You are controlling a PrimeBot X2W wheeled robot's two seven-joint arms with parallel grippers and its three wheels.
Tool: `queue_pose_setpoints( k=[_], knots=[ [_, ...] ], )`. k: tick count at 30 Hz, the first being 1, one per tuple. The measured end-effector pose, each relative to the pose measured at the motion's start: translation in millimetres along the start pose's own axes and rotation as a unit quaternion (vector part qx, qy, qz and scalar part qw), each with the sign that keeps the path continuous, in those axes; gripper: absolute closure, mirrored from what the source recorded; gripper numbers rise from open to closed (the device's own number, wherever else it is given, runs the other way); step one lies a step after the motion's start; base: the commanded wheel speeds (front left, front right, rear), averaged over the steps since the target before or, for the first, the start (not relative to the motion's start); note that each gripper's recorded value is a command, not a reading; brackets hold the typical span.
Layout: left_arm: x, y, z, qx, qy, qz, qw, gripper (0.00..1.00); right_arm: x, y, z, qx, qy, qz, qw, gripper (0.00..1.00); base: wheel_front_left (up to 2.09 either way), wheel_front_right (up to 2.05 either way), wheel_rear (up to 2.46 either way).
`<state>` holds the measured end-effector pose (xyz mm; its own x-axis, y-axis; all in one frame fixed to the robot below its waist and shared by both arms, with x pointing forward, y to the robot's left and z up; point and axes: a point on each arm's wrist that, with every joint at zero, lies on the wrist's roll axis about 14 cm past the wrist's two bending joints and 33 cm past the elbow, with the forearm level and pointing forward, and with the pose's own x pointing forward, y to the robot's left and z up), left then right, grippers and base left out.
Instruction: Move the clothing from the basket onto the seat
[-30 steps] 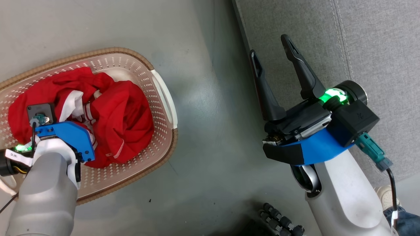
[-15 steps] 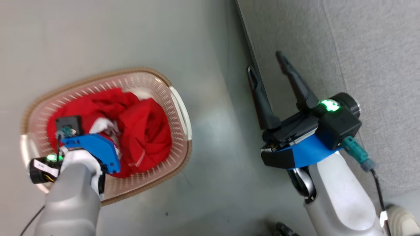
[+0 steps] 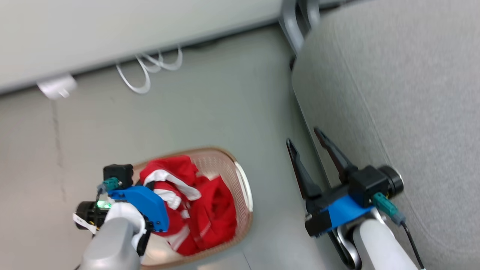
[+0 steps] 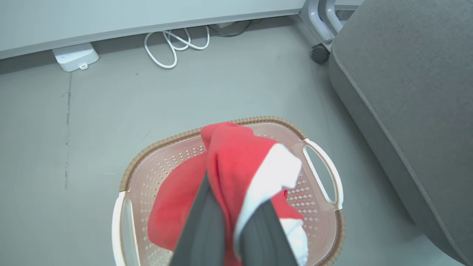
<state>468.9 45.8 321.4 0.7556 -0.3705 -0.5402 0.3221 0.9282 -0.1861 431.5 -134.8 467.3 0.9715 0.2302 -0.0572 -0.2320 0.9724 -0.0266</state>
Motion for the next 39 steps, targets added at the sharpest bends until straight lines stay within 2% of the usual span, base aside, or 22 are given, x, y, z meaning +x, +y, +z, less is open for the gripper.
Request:
queue_pose_setpoints(
  k=[8,17,22,30,39],
  knots=[
    [-59.9,-42.3,71.5,0.003,-0.114,-0.053,0.992,1.0,-36.5,18.5,32.7,-0.001,-0.029,0.006,1.0,0.0,0.0,0.0,0.0],
    [-115.1,-102.0,146.0,0.038,-0.218,-0.121,0.968,1.0,-53.6,37.9,60.3,-0.01,-0.061,0.026,0.998,0.0,0.0,0.0,0.0],
    [-137.4,-127.1,182.6,0.032,-0.265,-0.148,0.952,1.0,-56.0,45.6,67.3,-0.013,-0.069,0.036,0.997,0.0,0.0,0.0,0.0],
    [-154.8,-162.7,209.4,0.053,-0.281,-0.184,0.94,1.0,-57.9,50.3,63.7,-0.011,-0.061,0.041,0.997,0.0,0.0,0.0,0.0],
    [-157.2,-183.2,209.1,0.059,-0.276,-0.205,0.937,1.0,-58.7,48.6,64.7,-0.014,-0.062,0.039,0.997,0.0,0.0,0.0,0.0]
  ],
)
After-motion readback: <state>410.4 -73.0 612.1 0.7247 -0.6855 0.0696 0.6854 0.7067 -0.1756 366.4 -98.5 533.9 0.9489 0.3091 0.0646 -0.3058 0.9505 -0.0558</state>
